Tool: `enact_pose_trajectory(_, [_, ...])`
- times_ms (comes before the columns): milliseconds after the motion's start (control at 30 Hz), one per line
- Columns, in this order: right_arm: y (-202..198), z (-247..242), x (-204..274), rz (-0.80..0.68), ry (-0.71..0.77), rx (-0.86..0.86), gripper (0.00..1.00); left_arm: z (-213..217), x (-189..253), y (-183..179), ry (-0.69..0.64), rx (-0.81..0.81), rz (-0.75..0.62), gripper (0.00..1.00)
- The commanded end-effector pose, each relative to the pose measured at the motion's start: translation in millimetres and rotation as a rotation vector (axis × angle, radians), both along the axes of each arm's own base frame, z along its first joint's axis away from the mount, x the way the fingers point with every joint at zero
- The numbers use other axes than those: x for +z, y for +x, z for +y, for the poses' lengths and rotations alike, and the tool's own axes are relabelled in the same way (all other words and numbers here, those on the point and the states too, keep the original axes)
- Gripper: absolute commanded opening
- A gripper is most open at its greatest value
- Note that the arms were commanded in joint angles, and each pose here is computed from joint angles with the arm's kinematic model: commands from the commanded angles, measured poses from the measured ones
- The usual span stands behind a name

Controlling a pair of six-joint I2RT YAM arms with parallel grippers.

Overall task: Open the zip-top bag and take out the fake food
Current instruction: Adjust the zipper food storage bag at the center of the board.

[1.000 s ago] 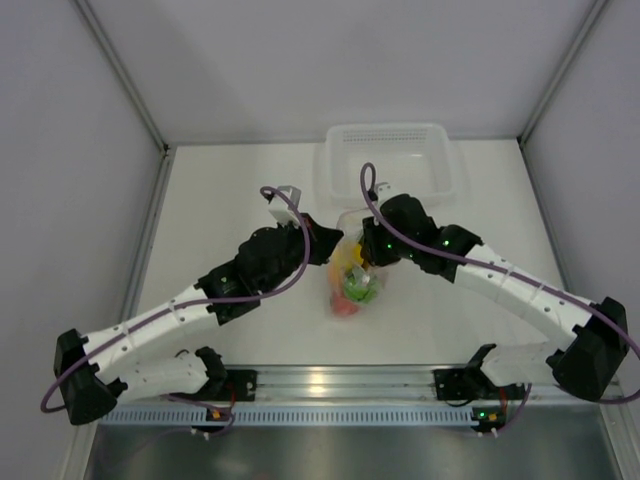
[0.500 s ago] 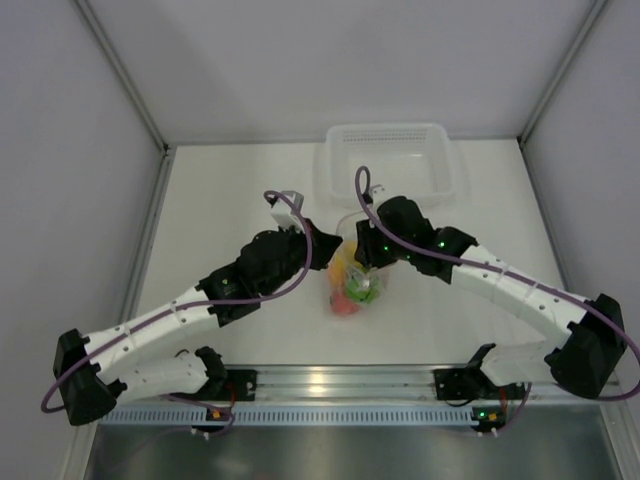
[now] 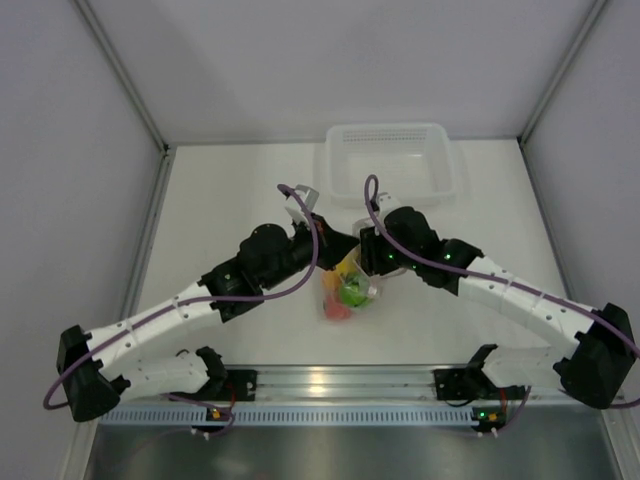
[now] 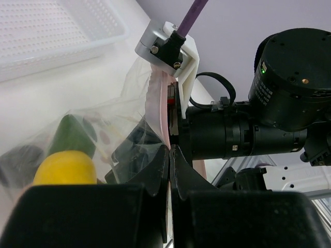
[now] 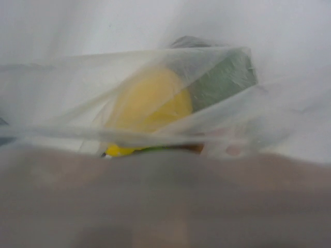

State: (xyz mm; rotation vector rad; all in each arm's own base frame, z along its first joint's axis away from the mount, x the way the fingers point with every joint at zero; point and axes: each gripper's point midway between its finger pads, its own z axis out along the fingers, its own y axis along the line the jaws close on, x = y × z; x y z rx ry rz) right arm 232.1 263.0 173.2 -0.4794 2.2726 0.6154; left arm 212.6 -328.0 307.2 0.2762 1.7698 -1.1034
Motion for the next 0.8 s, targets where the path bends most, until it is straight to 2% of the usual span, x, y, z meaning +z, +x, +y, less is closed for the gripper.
enact_pose_trajectory(0, [7, 15, 28, -0.076, 0.128, -0.024, 0.39, -11, 49, -4, -0.112, -0.052, -0.099, 0.0])
enact_pose_trajectory(333, [42, -5, 32, -0.194, 0.087, -0.214, 0.37, -2, 26, 11, -0.072, 0.047, -0.072, 0.0])
enact_pose_trajectory(767, [66, 1, 13, -0.219, 0.04, -0.203, 0.4, -12, 9, 16, 0.004, 0.021, -0.109, 0.0])
